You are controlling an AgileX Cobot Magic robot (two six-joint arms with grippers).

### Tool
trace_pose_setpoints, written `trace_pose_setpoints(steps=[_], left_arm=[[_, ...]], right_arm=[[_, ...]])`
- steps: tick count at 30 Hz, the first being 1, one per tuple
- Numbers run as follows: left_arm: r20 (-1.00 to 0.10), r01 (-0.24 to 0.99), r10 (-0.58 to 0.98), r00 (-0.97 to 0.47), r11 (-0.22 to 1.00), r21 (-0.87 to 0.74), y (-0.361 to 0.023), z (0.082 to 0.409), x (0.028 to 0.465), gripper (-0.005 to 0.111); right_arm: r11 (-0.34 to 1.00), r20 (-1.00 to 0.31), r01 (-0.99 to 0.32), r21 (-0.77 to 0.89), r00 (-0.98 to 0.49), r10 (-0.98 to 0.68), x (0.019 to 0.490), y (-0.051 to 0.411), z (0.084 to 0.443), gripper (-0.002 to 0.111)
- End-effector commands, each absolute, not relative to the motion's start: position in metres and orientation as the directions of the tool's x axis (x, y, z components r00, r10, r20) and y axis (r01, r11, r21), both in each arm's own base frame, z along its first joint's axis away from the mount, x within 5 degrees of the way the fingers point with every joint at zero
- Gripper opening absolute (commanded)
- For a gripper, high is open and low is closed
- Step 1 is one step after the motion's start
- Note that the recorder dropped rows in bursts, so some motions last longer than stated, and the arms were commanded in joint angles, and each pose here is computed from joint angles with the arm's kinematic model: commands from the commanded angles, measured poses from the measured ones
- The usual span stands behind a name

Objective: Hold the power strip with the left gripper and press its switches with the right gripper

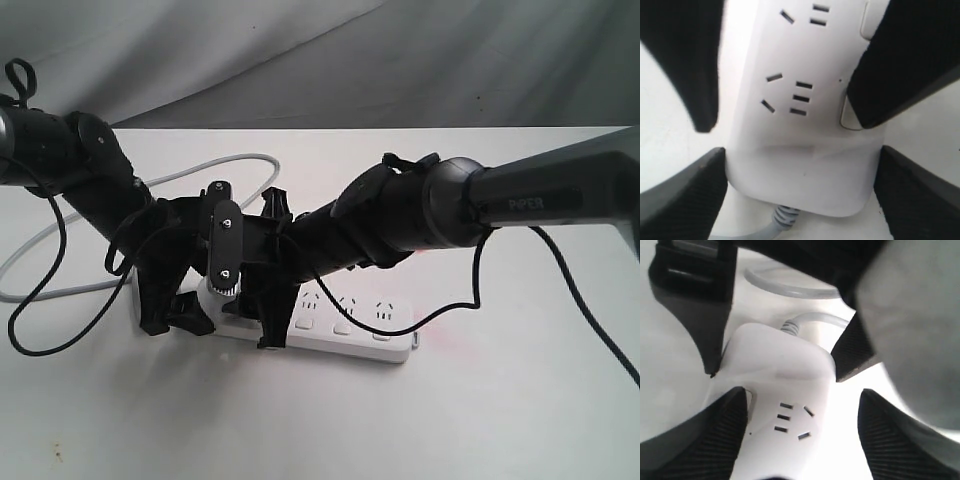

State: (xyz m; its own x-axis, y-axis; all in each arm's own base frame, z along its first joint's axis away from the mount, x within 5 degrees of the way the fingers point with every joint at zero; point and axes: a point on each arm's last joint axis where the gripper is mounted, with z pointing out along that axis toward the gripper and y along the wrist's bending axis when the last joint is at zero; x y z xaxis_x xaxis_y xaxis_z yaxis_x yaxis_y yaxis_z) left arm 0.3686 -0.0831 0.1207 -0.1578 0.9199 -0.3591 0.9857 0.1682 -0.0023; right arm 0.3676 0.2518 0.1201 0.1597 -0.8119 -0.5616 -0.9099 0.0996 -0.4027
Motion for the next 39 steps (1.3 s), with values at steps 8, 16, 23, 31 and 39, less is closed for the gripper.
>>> trace_pose_setpoints(steps=[8, 16, 23, 31, 39], left_arm=[[-0.365, 0.985, 0.917, -0.163, 0.171, -0.011, -0.084, 0.121, 0.369, 0.050], [-0.365, 0.985, 0.916, -0.165, 0.173, -0.012, -0.084, 0.121, 0.369, 0.050], [-0.365, 0.985, 0.916, -0.165, 0.173, -0.012, -0.084, 0.121, 0.369, 0.050], [-0.365, 0.985, 0.917, -0.164, 0.171, -0.011, -0.084, 0.121, 0.369, 0.050], [-0.365, 0.985, 0.916, -0.165, 0.173, -0.012, -0.084, 0.121, 0.369, 0.050]], right_arm=[[0.108, -0.561, -0.875, -0.472, 0.203, -0.803, 0.362, 0.245, 0.162, 0.060], [0.111, -0.542, -0.882, -0.459, 0.179, -0.821, 0.350, 0.232, 0.159, 0.060], [0.114, -0.538, -0.880, -0.461, 0.175, -0.825, 0.350, 0.231, 0.157, 0.060], [0.117, -0.527, -0.884, -0.452, 0.160, -0.835, 0.352, 0.231, 0.147, 0.060], [0.113, -0.521, -0.892, -0.439, 0.150, -0.840, 0.353, 0.231, 0.139, 0.060]])
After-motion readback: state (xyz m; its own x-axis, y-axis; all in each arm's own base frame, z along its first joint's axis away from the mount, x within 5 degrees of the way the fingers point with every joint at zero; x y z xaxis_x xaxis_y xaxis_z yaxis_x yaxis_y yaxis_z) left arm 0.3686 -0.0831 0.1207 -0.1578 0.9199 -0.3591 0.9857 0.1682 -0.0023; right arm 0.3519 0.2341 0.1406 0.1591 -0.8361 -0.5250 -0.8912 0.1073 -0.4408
